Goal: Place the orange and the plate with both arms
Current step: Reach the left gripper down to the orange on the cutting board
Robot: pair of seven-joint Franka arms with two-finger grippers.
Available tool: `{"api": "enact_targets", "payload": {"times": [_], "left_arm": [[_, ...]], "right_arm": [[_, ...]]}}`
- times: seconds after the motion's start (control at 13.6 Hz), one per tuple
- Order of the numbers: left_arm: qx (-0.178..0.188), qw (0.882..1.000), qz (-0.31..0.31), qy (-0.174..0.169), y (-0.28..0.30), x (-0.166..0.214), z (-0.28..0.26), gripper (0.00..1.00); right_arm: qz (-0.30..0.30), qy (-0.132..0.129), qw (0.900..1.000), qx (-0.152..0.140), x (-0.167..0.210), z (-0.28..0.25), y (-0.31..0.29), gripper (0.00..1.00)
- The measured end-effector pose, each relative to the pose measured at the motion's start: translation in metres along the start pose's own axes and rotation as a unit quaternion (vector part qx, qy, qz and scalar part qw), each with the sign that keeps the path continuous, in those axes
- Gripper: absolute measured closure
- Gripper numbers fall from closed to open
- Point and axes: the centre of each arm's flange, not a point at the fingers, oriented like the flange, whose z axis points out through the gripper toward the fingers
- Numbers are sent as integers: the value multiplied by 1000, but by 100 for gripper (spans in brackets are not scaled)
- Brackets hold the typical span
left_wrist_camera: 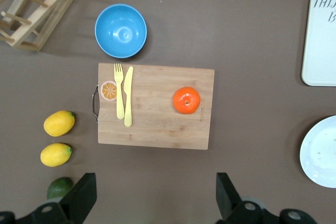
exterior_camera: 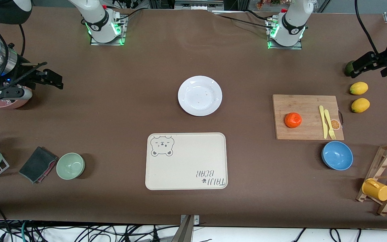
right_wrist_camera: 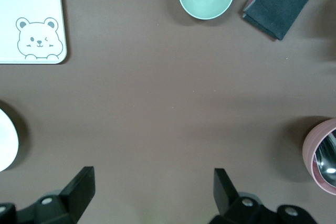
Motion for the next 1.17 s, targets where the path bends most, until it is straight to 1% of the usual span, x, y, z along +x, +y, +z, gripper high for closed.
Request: {"api": "enact_targets", "payload": {"times": [0.15,0.22,0.29,0.59,0.88,1.03,1.17], "left_arm": [[0,999,-2,-40,-3,5,40,0],[0,999,-3,-50,-4,8,57,0],[-1,999,-3,-46,-4,12,71,0],[-3,1000,-2,-1,-3,26,150,0],[-5,999,1,32,0,22,229,0],[-7,999,5,36,4,14,268,0],[-10,999,15,30,15,11,301,0]], "right_arm": [[0,0,1000,0,0,0,0,0],[0,0,1000,0,0,0,0,0],[0,0,1000,0,0,0,0,0],[0,0,1000,1,0,0,0,0],[0,1,1000,1,0,0,-1,0],[-5,1,1000,1,0,0,-6,0],[-9,2,1000,1,0,0,-11,0]]}}
